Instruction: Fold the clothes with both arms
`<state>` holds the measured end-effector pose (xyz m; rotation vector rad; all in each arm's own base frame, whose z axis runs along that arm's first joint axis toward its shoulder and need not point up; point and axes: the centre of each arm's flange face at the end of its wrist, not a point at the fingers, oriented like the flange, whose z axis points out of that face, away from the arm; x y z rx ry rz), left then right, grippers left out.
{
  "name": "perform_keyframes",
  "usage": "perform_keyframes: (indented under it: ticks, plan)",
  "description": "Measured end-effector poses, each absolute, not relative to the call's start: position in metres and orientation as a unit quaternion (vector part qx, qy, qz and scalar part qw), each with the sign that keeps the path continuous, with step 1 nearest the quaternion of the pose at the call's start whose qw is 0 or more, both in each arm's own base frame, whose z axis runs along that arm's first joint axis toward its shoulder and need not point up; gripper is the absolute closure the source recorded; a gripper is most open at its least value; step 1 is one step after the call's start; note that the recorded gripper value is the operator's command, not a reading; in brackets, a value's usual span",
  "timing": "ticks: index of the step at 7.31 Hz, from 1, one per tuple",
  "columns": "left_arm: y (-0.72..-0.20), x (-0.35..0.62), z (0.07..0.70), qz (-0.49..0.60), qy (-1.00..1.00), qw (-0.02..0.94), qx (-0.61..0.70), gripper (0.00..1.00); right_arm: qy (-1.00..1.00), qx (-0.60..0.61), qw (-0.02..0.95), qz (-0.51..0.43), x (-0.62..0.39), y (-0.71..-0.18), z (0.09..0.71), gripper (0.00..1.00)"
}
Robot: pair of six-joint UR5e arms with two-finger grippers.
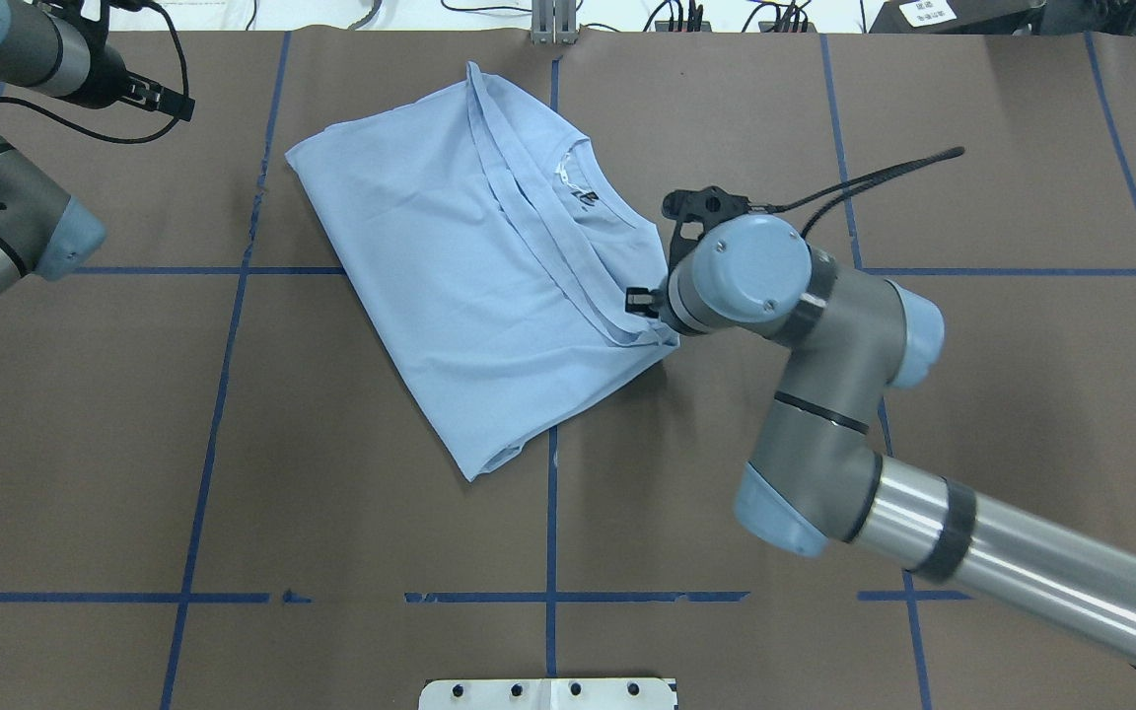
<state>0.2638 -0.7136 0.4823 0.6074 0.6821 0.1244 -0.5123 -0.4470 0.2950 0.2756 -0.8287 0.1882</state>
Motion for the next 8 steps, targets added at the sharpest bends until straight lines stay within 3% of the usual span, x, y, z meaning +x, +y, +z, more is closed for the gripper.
perform_keyframes:
  ticks: [5, 6, 8]
  plan:
    - [-0.711, 0.264, 0.483, 0.064, 0.336, 0.894, 0.289, 0.0, -0.408, 0.147, 0.898, 0.073, -0.487, -0.242, 0.33, 1.0]
    - [-0.711, 0.264, 0.483, 0.065, 0.336, 0.894, 0.288, 0.0, -0.411, 0.15, 0.896, 0.075, -0.496, -0.221, 0.329, 0.01]
    - [-0.711, 0.265, 0.482, 0.065, 0.337, 0.894, 0.289, 0.0, -0.414, 0.154, 0.894, 0.074, -0.502, -0.205, 0.329, 0.0]
